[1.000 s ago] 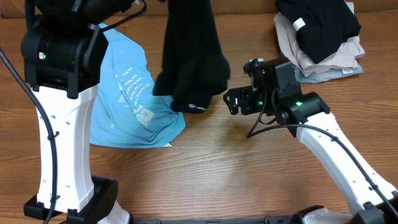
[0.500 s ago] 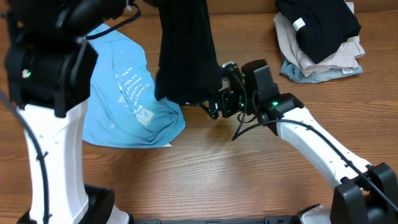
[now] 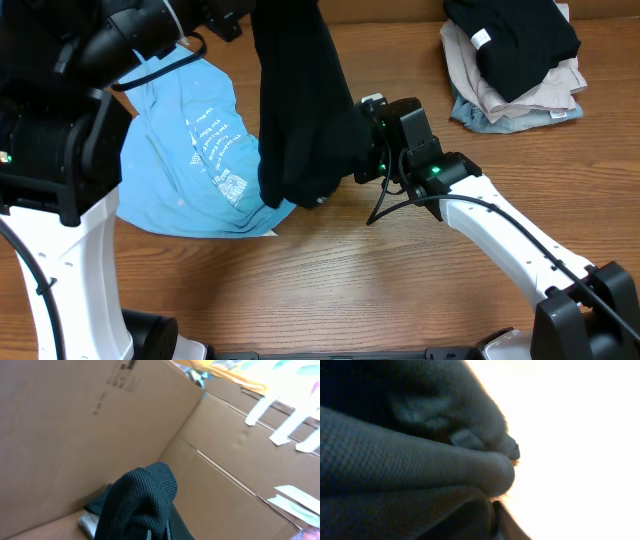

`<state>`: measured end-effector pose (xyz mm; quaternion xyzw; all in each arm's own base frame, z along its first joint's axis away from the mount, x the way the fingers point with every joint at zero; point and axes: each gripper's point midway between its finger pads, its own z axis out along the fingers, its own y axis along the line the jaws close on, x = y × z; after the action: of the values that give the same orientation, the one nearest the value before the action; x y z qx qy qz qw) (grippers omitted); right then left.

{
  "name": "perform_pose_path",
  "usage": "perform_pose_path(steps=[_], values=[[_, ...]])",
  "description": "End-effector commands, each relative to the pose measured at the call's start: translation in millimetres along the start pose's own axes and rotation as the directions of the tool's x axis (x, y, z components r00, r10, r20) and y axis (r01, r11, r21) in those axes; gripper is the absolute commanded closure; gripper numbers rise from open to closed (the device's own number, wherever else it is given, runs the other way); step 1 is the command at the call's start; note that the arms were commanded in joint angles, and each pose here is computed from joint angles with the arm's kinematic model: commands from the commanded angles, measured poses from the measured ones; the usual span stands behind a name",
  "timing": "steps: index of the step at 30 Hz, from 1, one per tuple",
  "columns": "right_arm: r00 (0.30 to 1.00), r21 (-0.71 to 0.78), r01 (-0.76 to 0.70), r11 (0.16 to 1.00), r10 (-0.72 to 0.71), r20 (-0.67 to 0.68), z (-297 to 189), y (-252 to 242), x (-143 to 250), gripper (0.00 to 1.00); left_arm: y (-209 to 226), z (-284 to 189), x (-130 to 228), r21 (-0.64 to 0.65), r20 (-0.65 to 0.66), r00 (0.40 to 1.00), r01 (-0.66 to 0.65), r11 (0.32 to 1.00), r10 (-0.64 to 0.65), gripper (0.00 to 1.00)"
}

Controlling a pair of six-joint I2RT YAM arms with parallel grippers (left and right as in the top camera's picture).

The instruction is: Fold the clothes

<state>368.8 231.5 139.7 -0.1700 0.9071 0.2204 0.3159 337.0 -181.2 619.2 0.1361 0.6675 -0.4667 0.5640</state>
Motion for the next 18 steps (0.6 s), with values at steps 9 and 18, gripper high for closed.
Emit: perform_pose_path(steps=[9, 18], values=[[0.991, 0.024, -0.031, 0.999, 0.027, 0.130, -115.2, 10.2, -22.5, 0.96, 20.3, -31.6, -13.9, -0.118, 0.028, 0.997, -0.061, 0.991, 0.065, 0.96], [0.952, 0.075, -0.062, 0.995, 0.037, 0.303, -243.3, 15.8, -13.7, 0.96, 17.1, -65.1, -14.4, -0.201, 0.024, 0.992, -0.118, 0.972, 0.125, 0.96]])
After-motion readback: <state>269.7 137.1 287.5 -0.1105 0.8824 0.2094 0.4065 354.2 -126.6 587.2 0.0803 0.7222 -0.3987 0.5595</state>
